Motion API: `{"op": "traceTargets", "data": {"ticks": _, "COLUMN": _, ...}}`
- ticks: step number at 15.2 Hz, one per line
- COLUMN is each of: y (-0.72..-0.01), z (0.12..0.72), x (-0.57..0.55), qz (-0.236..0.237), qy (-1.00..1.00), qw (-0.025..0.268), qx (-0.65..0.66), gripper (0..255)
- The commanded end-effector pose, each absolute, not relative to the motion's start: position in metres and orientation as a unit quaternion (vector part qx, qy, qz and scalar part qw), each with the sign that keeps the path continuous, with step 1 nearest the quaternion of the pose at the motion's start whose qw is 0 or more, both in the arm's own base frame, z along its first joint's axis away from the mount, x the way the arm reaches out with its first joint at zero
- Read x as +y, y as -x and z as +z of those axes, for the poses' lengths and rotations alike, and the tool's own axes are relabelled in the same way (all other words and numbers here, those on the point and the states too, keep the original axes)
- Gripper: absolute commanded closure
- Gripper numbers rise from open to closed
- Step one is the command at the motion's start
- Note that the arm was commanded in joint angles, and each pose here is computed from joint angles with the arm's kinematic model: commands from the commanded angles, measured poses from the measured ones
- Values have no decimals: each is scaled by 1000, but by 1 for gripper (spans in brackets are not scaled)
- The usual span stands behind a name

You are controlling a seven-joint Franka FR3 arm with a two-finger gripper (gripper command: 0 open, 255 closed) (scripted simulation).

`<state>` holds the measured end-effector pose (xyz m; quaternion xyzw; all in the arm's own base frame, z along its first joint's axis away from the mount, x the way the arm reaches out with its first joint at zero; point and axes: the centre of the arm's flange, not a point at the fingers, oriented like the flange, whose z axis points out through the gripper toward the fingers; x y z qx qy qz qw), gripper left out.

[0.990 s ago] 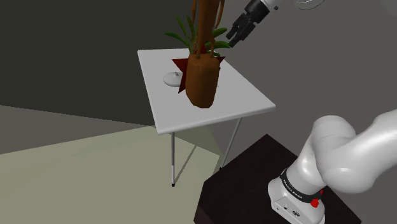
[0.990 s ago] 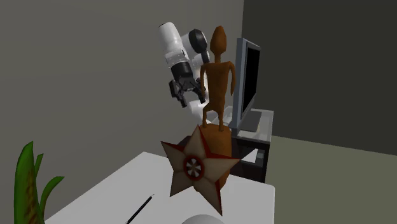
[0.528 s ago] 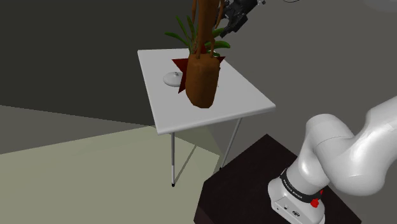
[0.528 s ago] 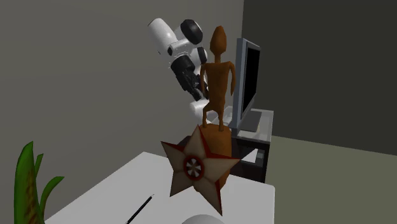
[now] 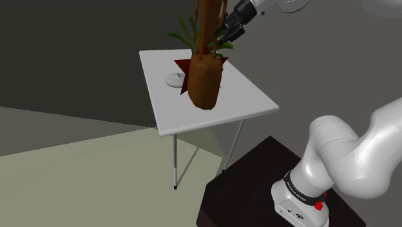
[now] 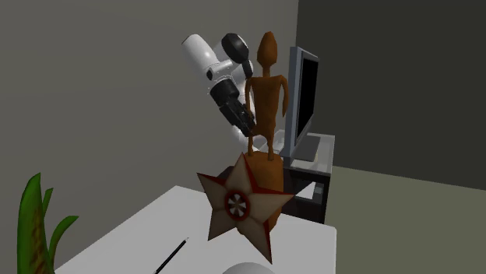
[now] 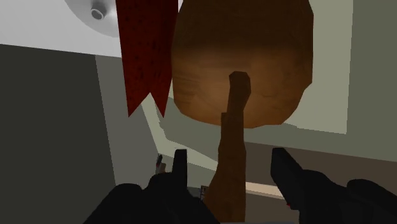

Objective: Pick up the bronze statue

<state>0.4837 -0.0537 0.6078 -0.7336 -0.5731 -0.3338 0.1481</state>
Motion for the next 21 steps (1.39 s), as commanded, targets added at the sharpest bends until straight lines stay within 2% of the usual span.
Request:
{"op": "traceTargets", "data": {"ticks": 1, "y": -484, "z": 607, "x": -53, "qz": -334, "qy": 734, "qw": 148, "qx": -573, "gripper": 255}}
{"op": "traceTargets", "data": {"ticks": 9, "y": -484, "z": 607, "x": -54, "qz": -334, "qy": 734, "qw": 148, "qx": -573, "gripper": 255}}
{"op": "traceTargets", "data": {"ticks": 21, "y": -484, "z": 670, "x": -54, "qz": -334, "qy": 734, "qw": 148, "qx": -573, "gripper": 255}}
